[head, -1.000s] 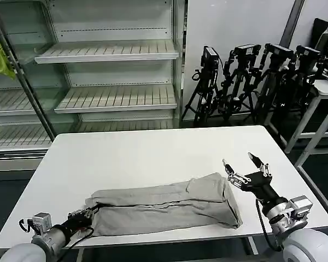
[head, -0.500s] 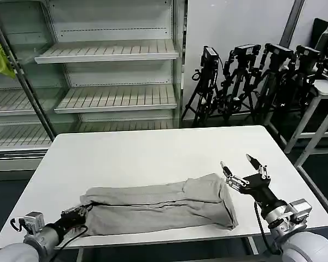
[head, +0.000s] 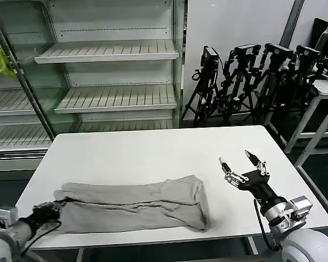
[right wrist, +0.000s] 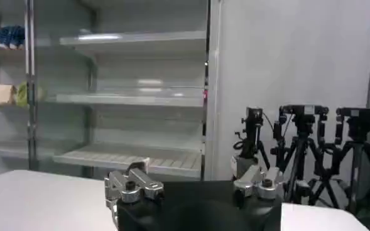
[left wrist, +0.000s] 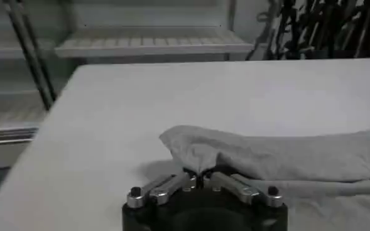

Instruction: Fold and organize the clothes.

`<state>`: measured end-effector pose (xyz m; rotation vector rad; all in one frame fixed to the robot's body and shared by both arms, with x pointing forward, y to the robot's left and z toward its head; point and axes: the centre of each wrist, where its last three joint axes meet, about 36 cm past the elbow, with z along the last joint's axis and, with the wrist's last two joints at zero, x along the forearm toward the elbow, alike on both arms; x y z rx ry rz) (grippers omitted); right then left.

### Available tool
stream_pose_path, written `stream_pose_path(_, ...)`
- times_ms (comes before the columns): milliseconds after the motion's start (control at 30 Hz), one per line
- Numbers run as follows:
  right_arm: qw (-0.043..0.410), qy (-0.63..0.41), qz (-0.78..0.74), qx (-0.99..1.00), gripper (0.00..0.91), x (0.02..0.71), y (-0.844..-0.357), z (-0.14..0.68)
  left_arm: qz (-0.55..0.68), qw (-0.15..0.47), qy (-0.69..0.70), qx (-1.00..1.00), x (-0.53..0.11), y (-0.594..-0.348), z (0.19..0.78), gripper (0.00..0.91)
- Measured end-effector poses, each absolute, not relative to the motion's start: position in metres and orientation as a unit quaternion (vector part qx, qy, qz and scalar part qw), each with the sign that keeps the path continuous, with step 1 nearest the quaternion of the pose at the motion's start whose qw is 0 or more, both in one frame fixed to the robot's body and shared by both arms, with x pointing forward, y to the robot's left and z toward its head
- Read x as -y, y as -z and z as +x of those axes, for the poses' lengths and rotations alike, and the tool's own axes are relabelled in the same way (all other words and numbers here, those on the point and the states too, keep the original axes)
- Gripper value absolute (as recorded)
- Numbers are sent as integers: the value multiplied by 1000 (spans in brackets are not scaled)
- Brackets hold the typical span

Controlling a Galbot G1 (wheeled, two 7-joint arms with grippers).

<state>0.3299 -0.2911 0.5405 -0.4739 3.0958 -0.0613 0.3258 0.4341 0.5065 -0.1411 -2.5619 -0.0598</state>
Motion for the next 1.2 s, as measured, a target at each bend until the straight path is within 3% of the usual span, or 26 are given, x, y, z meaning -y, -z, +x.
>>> stream_pose_path(467,5,17,-156,-988,907,294,-537,337,-16,267,93,959,-467,-551,328,40)
stream_pose_path(900,3,27,-144,-989,907,301,-536,337,-80,230,91,966,-418,-574,328,40)
stream_pose_path(1200,18,49,-125,-991,907,312,-548,343,-143,215,47,965,-383,-574,331,40)
